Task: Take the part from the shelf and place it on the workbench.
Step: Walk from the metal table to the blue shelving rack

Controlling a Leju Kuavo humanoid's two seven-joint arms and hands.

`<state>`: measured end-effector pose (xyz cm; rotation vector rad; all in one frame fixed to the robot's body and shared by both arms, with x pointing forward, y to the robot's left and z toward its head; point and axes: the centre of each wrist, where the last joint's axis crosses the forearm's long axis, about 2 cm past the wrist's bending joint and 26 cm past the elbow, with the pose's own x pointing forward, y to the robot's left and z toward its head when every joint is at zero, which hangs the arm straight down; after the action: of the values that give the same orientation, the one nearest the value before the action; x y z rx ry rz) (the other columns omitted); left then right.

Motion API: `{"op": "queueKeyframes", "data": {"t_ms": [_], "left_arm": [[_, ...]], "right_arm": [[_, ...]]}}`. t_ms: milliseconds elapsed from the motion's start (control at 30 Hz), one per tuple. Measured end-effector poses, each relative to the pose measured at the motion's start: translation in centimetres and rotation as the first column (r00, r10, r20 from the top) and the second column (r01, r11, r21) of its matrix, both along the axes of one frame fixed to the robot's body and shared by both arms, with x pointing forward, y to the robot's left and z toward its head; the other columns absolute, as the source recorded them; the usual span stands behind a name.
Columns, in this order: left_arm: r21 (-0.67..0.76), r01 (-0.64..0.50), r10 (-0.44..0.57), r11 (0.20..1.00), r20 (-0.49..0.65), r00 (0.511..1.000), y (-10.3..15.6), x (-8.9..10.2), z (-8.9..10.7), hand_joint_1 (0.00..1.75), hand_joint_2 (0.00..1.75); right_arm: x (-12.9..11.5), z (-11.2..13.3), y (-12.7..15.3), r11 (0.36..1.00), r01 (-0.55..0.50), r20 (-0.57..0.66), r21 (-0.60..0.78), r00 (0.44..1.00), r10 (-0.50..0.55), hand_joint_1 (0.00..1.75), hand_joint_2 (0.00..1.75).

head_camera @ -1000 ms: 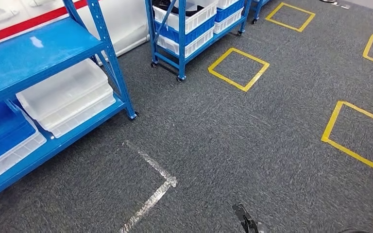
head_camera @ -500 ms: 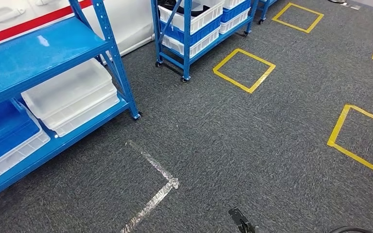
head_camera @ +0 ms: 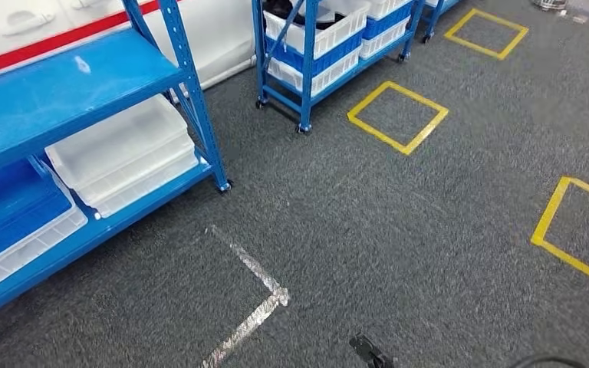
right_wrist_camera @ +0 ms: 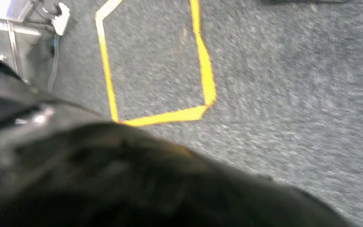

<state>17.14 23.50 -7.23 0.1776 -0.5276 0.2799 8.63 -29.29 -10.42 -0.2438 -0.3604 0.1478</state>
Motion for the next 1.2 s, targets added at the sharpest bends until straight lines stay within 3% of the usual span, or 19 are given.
{"op": "queueKeyframes", "data": {"t_ms": [300, 667, 800, 1033, 1200], "left_arm": [[-0.009, 0.005, -0.005, 1.000, -0.002, 1.000, -0.1, -0.3, -0.1, 0.00, 0.00], [-0.016, 0.006, -0.006, 1.000, 0.008, 1.000, 0.3, -0.4, -0.2, 0.00, 0.00], [-0.025, 0.008, -0.008, 1.000, 0.001, 1.000, 0.4, -0.5, -0.3, 0.00, 1.75], [-0.025, 0.016, -0.016, 1.000, -0.009, 1.000, 0.3, -0.8, -0.3, 0.00, 1.75], [-0.032, 0.018, -0.019, 0.999, -0.024, 1.000, 0.3, -1.3, -0.5, 0.00, 1.75]], "right_arm": [[-0.2, 0.0, 0.0, 1.000, 0.000, -0.004, 0.010, 1.000, 0.000, 0.00, 0.00], [0.0, 0.0, 0.2, 0.992, 0.097, 0.011, 0.080, 0.995, -0.098, 0.00, 0.00], [-0.1, 0.0, -0.2, 0.994, 0.082, 0.001, 0.070, 0.997, -0.082, 0.00, 0.00], [-0.3, -0.1, -0.5, 0.999, 0.028, -0.011, 0.045, 1.000, -0.028, 0.00, 0.00], [0.0, 0.0, -0.5, 0.989, -0.139, -0.068, -0.056, 0.988, 0.135, 0.00, 0.00]]}}
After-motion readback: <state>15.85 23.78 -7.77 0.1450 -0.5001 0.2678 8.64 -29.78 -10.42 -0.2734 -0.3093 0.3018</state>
